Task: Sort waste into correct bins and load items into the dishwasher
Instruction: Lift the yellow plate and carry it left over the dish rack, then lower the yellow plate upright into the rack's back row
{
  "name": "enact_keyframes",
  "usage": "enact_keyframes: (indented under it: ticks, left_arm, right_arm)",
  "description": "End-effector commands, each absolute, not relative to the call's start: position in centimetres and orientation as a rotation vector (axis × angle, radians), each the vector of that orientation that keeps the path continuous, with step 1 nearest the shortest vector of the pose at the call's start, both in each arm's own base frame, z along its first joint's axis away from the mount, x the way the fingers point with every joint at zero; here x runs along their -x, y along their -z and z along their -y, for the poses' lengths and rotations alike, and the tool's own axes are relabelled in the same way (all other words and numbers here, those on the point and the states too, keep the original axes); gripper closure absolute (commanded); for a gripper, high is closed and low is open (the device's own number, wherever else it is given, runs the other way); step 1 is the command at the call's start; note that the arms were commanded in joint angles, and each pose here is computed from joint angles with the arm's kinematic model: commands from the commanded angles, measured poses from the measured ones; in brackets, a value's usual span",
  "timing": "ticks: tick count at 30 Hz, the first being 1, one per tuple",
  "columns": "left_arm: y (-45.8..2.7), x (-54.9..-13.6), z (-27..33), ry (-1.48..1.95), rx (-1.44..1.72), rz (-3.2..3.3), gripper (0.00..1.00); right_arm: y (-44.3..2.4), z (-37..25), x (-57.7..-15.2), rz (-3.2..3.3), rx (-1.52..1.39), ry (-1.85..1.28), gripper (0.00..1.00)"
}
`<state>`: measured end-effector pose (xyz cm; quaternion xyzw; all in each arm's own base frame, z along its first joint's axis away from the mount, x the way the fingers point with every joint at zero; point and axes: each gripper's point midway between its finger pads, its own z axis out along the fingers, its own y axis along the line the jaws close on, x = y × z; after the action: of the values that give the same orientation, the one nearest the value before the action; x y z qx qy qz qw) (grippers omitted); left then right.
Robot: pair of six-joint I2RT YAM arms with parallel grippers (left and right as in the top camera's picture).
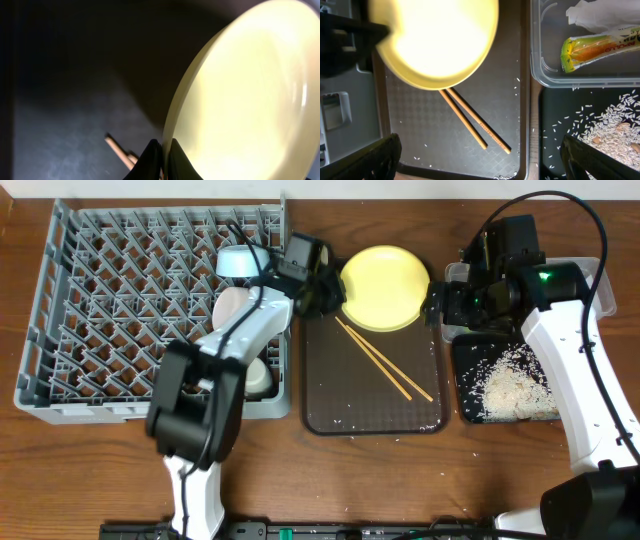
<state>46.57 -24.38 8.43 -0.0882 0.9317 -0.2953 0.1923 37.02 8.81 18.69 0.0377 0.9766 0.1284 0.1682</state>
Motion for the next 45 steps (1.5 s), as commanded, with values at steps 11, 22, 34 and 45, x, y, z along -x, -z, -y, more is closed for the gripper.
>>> enact_keyframes:
  ticks: [11, 22, 34, 45]
  left_arm:
    - [-22.4, -45.6, 14.9, 0.495, 0.2, -2.36, 0.93]
    - [-27.7, -43.7, -0.4, 0.028, 0.492, -2.199, 0.93]
    - [-30.0, -41.0, -9.7, -0.611, 0.674, -2.025, 0.93]
    - [-29.2, -42.3, -11.1, -0.834, 0.571, -2.039, 0.93]
  right_arm:
    - [-19.6, -8.8, -37.1, -2.754, -0.119, -0.37, 0.01]
    - [-19.6, -8.8, -37.1, -2.754, -0.119, -0.37, 0.01]
    - [-19.6, -8.8, -37.1, -2.754, -0.119, -0.37, 0.01]
    - [-19.6, -8.8, -37.1, -2.754, -0.119, -0.37, 0.01]
